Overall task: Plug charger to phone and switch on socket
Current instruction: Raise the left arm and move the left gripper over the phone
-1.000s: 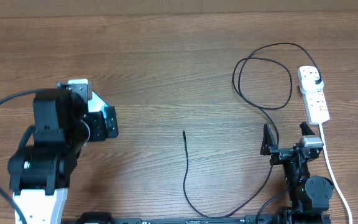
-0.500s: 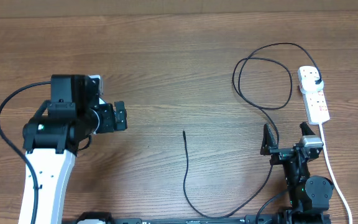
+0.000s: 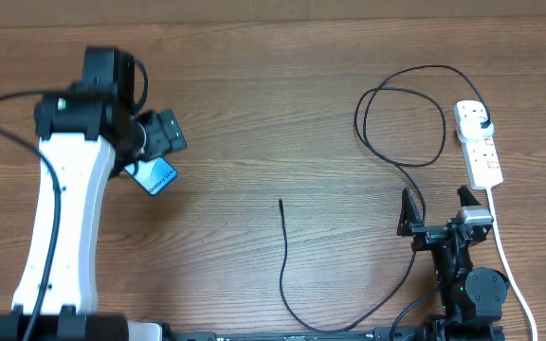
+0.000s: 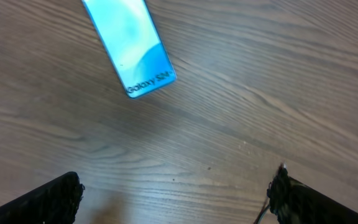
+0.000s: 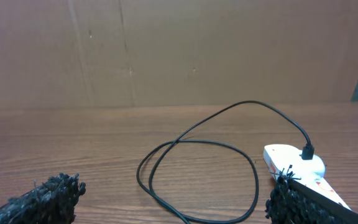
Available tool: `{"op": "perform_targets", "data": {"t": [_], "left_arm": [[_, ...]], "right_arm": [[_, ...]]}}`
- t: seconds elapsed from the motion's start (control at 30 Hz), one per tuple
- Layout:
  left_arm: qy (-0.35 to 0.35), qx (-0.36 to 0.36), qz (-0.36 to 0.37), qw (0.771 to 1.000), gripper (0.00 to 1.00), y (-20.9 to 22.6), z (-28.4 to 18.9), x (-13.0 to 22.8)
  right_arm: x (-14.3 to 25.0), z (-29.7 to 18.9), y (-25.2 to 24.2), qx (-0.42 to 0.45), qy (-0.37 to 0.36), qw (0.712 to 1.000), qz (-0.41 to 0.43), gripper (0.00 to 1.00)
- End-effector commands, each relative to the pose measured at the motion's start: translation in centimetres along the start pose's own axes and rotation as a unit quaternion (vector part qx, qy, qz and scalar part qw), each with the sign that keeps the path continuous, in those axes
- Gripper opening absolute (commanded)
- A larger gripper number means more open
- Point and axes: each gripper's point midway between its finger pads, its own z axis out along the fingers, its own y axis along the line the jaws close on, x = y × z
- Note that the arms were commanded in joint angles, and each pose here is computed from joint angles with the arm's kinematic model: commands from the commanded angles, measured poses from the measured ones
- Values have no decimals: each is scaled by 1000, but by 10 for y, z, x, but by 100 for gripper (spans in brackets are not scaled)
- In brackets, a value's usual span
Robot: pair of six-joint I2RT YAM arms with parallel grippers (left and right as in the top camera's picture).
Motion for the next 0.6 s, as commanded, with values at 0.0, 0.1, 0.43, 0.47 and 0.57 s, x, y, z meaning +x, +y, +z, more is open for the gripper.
{"op": "perform_targets", "data": {"t": [0.0, 0.1, 0.43, 0.47, 0.57], "left_arm": [[-5, -35, -48, 998, 100, 5, 2, -20], [7, -53, -80, 995, 100, 6, 15, -24], [20, -126, -139, 982, 99, 22, 51, -31], [22, -130, -139, 982, 100, 23, 54, -31], [32, -136, -137, 981, 99, 22, 67, -33]], "right_arm": [[3, 0, 0, 2, 0, 1000, -1, 100], [3, 0, 0, 2, 0, 1000, -1, 100], [3, 0, 0, 2, 0, 1000, -1, 100], [3, 0, 0, 2, 0, 1000, -1, 100], [3, 0, 0, 2, 0, 1000, -1, 99]]}}
